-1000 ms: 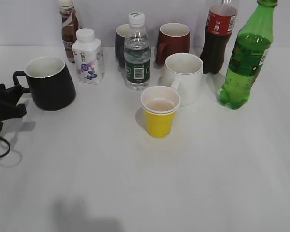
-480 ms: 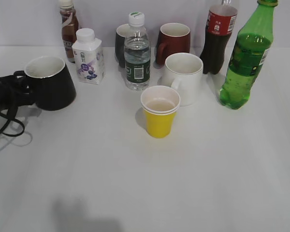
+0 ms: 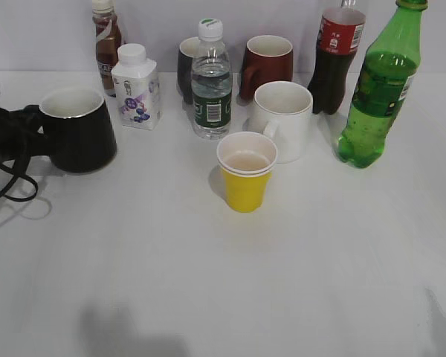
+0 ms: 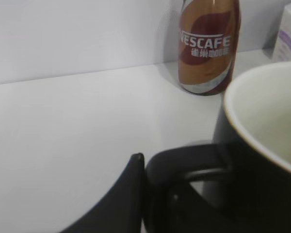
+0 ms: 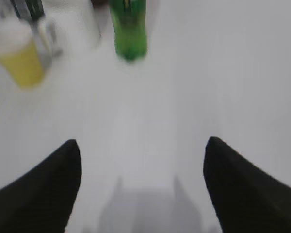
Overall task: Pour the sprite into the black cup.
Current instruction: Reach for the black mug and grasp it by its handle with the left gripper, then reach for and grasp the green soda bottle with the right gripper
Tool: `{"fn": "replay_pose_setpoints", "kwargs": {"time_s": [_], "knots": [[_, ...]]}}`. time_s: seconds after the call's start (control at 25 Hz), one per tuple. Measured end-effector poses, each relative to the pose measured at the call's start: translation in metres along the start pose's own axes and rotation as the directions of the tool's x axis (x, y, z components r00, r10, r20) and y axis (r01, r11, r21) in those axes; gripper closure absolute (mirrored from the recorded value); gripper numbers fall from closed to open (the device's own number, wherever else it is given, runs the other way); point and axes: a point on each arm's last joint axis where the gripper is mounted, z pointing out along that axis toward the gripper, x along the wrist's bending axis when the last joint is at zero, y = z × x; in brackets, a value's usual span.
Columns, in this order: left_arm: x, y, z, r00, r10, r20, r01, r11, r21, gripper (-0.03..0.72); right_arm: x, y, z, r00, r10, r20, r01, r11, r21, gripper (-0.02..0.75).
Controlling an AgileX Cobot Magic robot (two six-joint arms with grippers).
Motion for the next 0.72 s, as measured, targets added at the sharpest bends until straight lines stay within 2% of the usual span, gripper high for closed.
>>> {"fn": "replay_pose_setpoints", "kwargs": {"time_s": [0.08, 0.16, 0.28, 0.56, 0.72], "knots": [[0.000, 0.005, -0.004, 1.000, 0.011, 0.000, -0.011, 1.000, 0.007, 0.641, -0.001, 0.021, 0.004, 1.000, 0.001, 0.009, 0.000, 0.986, -0.166, 0.150], [0.000, 0.012, -0.008, 1.000, 0.021, 0.001, -0.021, 1.000, -0.003, 0.643, -0.003, 0.045, 0.010, 1.000, -0.004, 0.030, 0.015, 0.938, -0.347, 0.150], [0.000, 0.031, -0.015, 1.000, 0.028, -0.003, -0.028, 0.998, -0.061, 0.644, -0.007, 0.070, 0.034, 0.998, -0.022, 0.063, 0.048, 0.889, -0.455, 0.150], [0.001, 0.065, -0.033, 0.999, 0.037, -0.014, -0.039, 0.987, -0.154, 0.644, -0.014, 0.077, 0.139, 0.997, -0.031, 0.075, 0.059, 0.916, -0.396, 0.150], [0.001, 0.078, -0.041, 0.999, 0.042, -0.017, -0.045, 0.981, -0.191, 0.644, -0.013, 0.054, 0.197, 0.999, -0.029, 0.044, 0.039, 0.968, -0.248, 0.150]]}}
